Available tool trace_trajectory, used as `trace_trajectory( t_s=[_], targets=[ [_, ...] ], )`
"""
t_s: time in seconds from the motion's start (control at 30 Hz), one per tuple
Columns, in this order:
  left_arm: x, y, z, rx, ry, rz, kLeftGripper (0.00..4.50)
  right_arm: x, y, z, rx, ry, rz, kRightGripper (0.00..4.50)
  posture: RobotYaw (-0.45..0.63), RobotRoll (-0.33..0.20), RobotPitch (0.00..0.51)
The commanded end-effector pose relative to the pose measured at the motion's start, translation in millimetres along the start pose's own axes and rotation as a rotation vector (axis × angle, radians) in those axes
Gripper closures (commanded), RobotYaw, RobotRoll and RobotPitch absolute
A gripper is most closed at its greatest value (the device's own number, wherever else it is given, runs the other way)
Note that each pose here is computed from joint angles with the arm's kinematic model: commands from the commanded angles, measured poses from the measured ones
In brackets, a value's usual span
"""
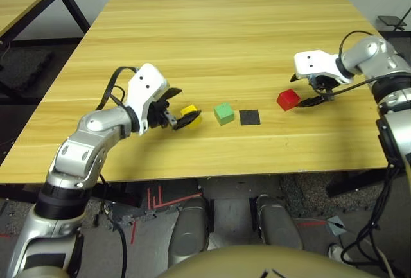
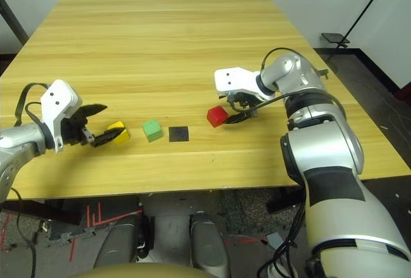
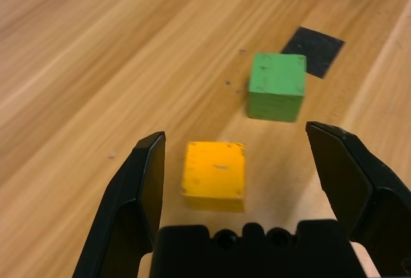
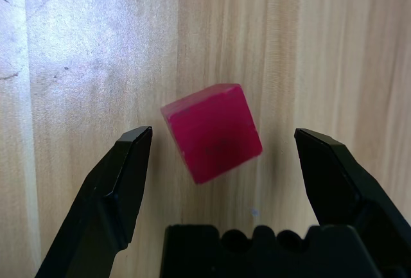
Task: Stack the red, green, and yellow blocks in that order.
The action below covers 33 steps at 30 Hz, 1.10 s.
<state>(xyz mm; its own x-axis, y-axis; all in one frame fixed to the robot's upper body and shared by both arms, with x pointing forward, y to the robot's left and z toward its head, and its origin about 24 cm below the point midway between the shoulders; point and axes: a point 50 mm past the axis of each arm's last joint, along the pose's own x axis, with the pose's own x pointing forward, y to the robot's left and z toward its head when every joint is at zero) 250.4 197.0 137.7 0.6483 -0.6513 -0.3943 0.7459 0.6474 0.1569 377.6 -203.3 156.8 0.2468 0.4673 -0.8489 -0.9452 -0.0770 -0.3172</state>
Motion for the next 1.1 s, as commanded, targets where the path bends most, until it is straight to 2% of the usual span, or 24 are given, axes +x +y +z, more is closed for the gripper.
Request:
trace_trajectory(
  t_s=[0.03,0.23,0.33,0.5,0.53,0.67,0.77,0.97,1.1],
  targets=[
    [-1.8,-8.8,1.4,-0.015,0.004,-0.005,0.03,4.7,-1.3,4.1,-0.030,0.031,0.011,0.00,0.48,-0.163,0.089],
    [-6.6,-16.7,2.5,-0.052,-0.003,0.024,0.03,15.8,-1.0,8.1,-0.069,0.073,0.015,0.00,0.52,-0.161,0.099],
    [-8.6,-19.6,1.8,-0.065,0.001,0.032,0.00,19.0,-1.6,10.5,-0.079,0.079,0.011,0.62,0.53,-0.162,0.101],
    [-8.9,-20.5,4.6,-0.068,-0.003,0.040,0.00,12.6,-6.7,21.2,-0.089,0.032,0.030,2.33,0.52,-0.169,0.100],
    [-8.1,-20.1,5.5,-0.067,-0.004,0.040,0.00,9.9,-8.7,26.2,-0.071,-0.007,0.041,2.46,0.51,-0.179,0.096],
    [-1.4,-19.5,11.3,-0.063,-0.020,0.026,0.00,-1.5,-15.9,53.7,0.027,-0.150,0.180,2.45,0.48,-0.195,0.088],
    [6.3,-18.5,14.1,-0.065,-0.030,0.018,0.00,3.9,-12.7,58.1,0.032,-0.088,0.226,2.45,0.46,-0.206,0.085],
    [20.0,-15.8,16.5,-0.068,-0.041,0.010,0.00,16.6,4.8,84.5,0.093,-0.044,0.230,2.45,0.44,-0.226,0.088],
    [25.4,-15.0,15.6,-0.063,-0.042,0.015,0.00,27.0,11.1,99.5,0.122,0.006,0.162,2.45,0.45,-0.242,0.092]
  ],
)
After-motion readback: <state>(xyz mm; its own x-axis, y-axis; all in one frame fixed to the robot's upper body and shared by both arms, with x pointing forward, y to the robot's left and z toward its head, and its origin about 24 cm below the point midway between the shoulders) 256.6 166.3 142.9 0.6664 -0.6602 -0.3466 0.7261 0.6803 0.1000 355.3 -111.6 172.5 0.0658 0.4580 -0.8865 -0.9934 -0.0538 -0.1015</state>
